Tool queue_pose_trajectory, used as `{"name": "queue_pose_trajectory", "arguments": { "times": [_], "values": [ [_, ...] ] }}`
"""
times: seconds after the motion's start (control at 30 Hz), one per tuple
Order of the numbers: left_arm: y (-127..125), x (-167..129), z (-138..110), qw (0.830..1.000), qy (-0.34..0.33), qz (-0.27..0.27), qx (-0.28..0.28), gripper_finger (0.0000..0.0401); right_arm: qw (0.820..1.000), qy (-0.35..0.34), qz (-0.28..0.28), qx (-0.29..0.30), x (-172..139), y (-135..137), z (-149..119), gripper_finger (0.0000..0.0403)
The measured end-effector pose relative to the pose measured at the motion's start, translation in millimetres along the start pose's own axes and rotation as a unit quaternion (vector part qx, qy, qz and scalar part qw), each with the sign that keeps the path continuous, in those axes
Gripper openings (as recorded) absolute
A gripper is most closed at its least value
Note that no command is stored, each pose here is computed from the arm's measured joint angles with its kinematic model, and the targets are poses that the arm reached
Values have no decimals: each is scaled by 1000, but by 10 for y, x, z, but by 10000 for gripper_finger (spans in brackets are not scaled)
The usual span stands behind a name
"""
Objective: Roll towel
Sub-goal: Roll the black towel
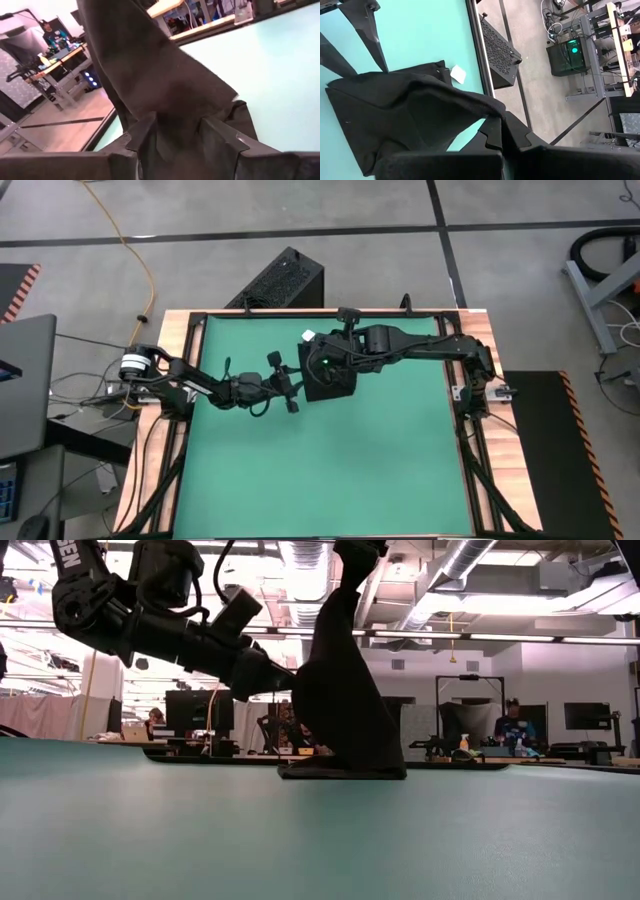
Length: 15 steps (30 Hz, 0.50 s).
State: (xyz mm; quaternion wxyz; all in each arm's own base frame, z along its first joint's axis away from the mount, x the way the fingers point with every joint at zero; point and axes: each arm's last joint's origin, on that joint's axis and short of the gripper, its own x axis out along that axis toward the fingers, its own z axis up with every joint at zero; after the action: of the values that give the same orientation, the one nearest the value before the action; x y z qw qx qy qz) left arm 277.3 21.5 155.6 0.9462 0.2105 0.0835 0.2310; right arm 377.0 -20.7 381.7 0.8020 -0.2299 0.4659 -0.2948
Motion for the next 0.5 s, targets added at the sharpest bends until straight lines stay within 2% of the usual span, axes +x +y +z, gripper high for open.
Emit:
{"name": "queue_pose_trajectory", "arguments": {
  "times": [0.13, 0.3, 0.5],
  "values": [
    [-1, 0, 1, 1000, -2, -3, 1, 86, 1000, 0, 0, 0, 0, 0, 0, 7],
    [-7, -6, 0, 1000, 5, 7, 0, 12, 1000, 0, 0, 0, 0, 0, -1, 7],
    [-28, -131, 186, 997, 1, 73, 18, 1, 999, 31, -13, -1, 103, -114, -66, 7]
  ]
}}
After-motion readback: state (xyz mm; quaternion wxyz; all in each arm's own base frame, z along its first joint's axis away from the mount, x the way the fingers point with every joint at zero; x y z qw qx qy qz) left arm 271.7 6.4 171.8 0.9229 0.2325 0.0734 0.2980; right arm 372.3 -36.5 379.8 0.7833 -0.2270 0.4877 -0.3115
